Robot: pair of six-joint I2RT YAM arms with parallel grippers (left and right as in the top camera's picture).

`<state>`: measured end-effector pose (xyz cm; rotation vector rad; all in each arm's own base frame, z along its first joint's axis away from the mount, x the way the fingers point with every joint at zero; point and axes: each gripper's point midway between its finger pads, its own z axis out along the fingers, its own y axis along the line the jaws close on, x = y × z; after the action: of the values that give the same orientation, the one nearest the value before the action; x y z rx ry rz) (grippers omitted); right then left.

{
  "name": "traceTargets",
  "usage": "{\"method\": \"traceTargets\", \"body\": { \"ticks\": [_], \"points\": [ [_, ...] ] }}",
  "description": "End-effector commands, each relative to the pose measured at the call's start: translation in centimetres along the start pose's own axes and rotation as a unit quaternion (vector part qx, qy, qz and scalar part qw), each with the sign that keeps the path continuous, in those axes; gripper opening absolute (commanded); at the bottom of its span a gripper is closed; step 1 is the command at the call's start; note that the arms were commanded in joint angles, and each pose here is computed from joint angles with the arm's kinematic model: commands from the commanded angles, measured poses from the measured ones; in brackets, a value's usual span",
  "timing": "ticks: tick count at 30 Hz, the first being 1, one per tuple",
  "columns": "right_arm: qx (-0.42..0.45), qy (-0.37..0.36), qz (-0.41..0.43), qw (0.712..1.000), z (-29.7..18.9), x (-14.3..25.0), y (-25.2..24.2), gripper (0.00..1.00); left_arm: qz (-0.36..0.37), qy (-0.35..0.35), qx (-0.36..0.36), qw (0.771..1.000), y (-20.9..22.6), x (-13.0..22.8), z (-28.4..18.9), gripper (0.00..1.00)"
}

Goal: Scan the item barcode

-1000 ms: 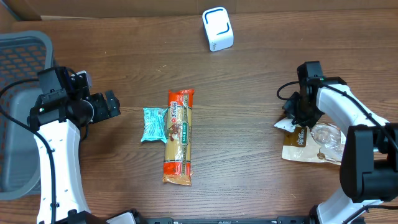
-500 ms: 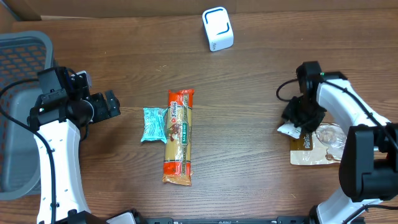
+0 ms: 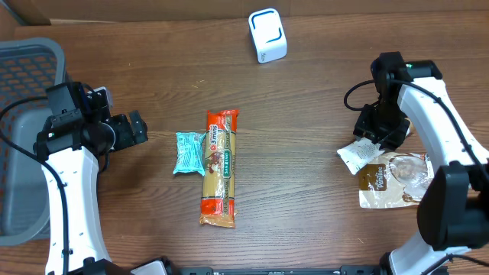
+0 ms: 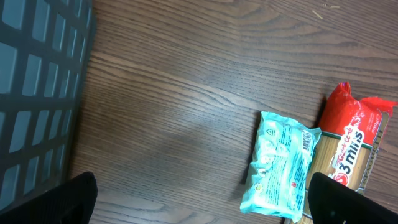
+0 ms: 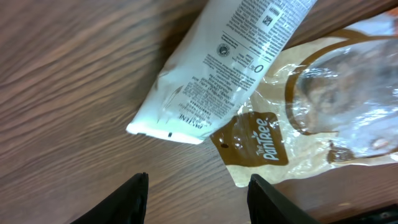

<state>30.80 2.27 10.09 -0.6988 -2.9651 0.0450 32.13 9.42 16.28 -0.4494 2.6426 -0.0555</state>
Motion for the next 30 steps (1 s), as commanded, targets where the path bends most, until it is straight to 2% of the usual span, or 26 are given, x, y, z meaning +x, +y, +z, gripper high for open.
{"method": "traceTargets", "body": {
  "ticks": [1, 5, 8, 11, 14, 21, 26, 30],
  "points": [
    [-0.027, -0.084, -0.033, 0.996, -5.2, 0.8, 0.5, 0.52, 0.011, -0.005, 0.004, 1.000, -0.2, -0.3, -0.2, 1.00],
    [-0.021, -0.121, 0.002, 0.992, -7.4, 3.1, -1.1, 0.52, 0.011, -0.004, 0.004, 1.000, -0.2, -0.3, -0.2, 1.00],
    [-0.013, -0.122, 0.036, 0.992, -6.5, 4.3, -2.7, 0.52, 0.010, -0.005, 0.004, 1.000, -0.2, -0.3, -0.2, 0.99],
    [-0.034, -0.103, 0.023, 0.994, -4.8, 5.7, -2.2, 0.52, 0.010, -0.005, 0.004, 1.000, -0.2, -0.3, -0.2, 0.99],
    [-0.100, -0.066, -0.067, 0.990, -3.5, 7.5, 1.3, 0.55, 0.010, -0.005, 0.004, 1.000, -0.2, -0.3, -0.2, 1.00],
    [-0.238, -0.051, -0.227, 0.943, -2.9, 10.9, 12.8, 0.87, 0.011, -0.005, 0.004, 1.000, -0.2, -0.3, -0.2, 1.00],
    [-0.300, -0.025, -0.297, 0.906, -0.2, 12.7, 20.2, 0.90, 0.010, -0.005, 0.004, 1.000, -0.2, -0.3, -0.2, 1.00],
    [-0.290, -0.001, -0.330, 0.898, 2.8, 13.4, 24.3, 0.93, 0.011, -0.005, 0.004, 1.000, -0.2, -0.3, -0.2, 1.00]
  ]
}}
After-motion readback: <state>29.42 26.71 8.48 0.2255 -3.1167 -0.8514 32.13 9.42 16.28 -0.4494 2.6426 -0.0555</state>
